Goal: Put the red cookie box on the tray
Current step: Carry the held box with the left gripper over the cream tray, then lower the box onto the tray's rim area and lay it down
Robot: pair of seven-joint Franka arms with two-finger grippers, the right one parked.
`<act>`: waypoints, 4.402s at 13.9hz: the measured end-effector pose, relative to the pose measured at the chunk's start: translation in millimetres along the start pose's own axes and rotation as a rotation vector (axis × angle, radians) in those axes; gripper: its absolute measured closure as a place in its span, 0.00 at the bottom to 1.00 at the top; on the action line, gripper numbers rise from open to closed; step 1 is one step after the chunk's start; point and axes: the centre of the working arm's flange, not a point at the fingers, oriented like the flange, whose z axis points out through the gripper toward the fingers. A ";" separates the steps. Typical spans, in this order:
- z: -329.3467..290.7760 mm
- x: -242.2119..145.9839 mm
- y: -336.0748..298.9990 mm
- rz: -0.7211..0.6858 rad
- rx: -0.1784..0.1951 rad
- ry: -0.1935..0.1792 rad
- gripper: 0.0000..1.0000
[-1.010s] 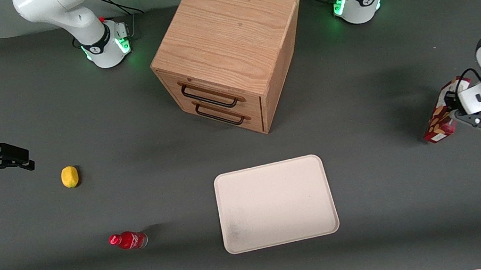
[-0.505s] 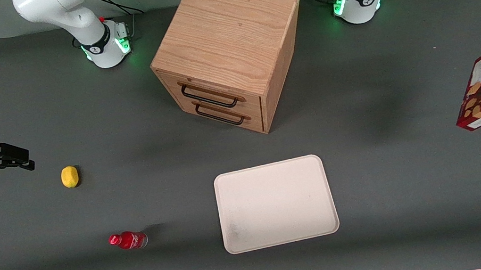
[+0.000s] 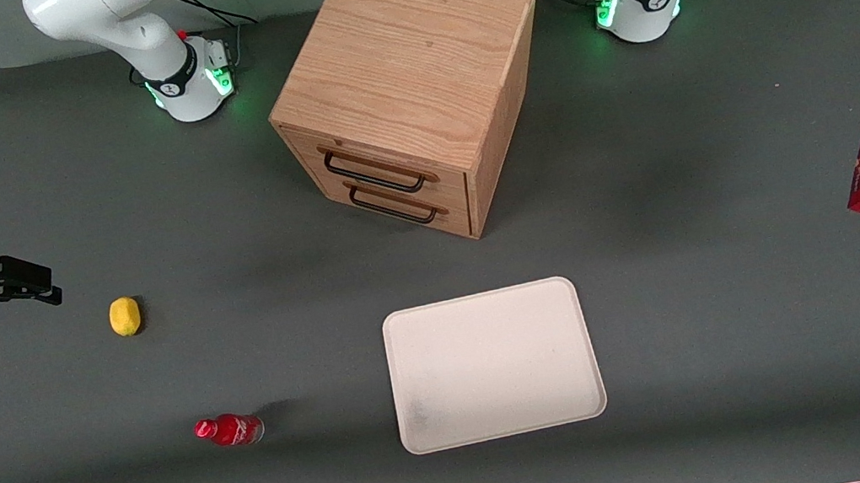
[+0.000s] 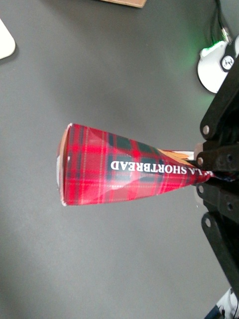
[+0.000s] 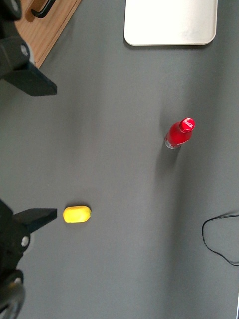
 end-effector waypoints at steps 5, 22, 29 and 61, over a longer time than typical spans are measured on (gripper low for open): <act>10.0 83.2 78.0 -0.102 0.005 0.004 0.96; 207.1 309.8 255.0 -0.703 -0.182 0.090 0.96; 236.0 326.9 239.7 -0.704 -0.196 0.139 0.96; 305.1 344.7 216.8 -0.606 -0.168 0.183 0.00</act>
